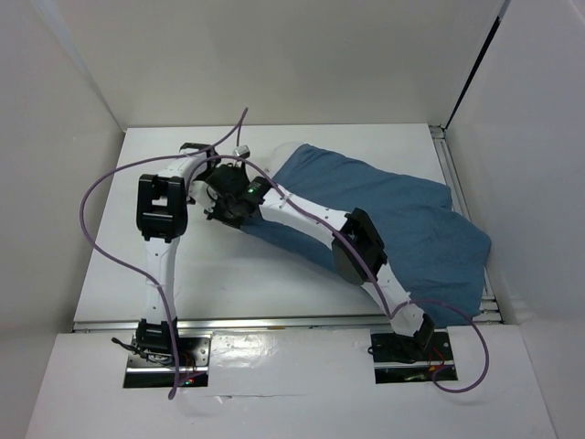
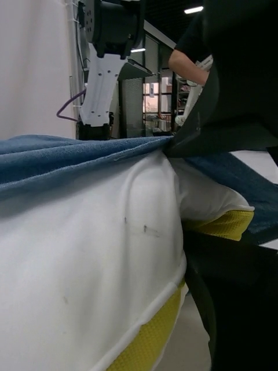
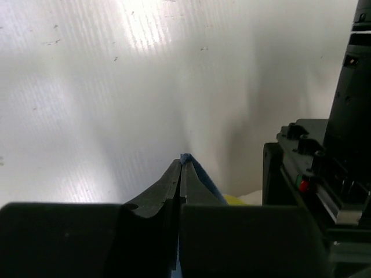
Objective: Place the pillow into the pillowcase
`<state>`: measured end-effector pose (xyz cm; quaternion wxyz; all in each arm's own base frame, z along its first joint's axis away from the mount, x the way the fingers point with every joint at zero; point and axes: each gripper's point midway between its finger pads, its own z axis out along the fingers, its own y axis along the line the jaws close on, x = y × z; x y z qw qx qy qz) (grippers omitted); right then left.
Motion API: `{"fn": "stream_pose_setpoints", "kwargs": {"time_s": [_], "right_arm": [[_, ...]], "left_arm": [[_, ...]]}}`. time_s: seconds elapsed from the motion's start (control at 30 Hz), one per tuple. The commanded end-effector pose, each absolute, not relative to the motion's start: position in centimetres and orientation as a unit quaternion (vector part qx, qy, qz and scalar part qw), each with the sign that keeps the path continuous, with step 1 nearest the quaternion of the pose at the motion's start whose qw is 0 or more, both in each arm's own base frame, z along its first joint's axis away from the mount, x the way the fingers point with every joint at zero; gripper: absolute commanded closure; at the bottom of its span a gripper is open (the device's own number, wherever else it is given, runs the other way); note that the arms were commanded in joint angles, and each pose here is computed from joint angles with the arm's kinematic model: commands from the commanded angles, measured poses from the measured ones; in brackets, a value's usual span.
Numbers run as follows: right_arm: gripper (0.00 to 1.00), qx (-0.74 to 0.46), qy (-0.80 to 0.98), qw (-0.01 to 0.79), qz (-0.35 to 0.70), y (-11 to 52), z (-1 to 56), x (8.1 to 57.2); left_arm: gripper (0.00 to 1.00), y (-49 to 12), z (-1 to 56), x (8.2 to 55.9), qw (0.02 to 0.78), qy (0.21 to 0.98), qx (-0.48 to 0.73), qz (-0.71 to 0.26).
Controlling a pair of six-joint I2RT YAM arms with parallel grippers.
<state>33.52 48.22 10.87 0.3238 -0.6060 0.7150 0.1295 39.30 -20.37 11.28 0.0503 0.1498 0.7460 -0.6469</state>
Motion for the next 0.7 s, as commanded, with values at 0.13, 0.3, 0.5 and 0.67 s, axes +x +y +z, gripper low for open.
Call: {"fn": "stream_pose_setpoints", "kwargs": {"time_s": [0.13, 0.3, 0.5, 0.67], "right_arm": [[1.00, -0.519, 0.628, 0.529, 0.235, 51.0, 30.3, 32.2], [1.00, -0.503, 0.640, 0.537, 0.221, 47.8, 32.4, 31.7], [1.00, -0.441, 0.642, 0.600, 0.185, 43.8, 38.0, 32.5], [1.00, -0.372, 0.641, 0.657, 0.137, 39.1, 43.1, 33.4]], "left_arm": [[0.27, -17.4, 15.9, 43.3, 0.142, 0.763, 0.108, -0.622], [0.25, -11.5, 17.2, 48.5, 0.245, 0.783, 0.078, -0.567], [0.27, -8.3, 18.0, 50.6, 0.322, 0.804, 0.063, -0.496], [0.27, -7.4, 17.4, 51.9, 0.344, 0.819, 0.043, -0.457]]}}
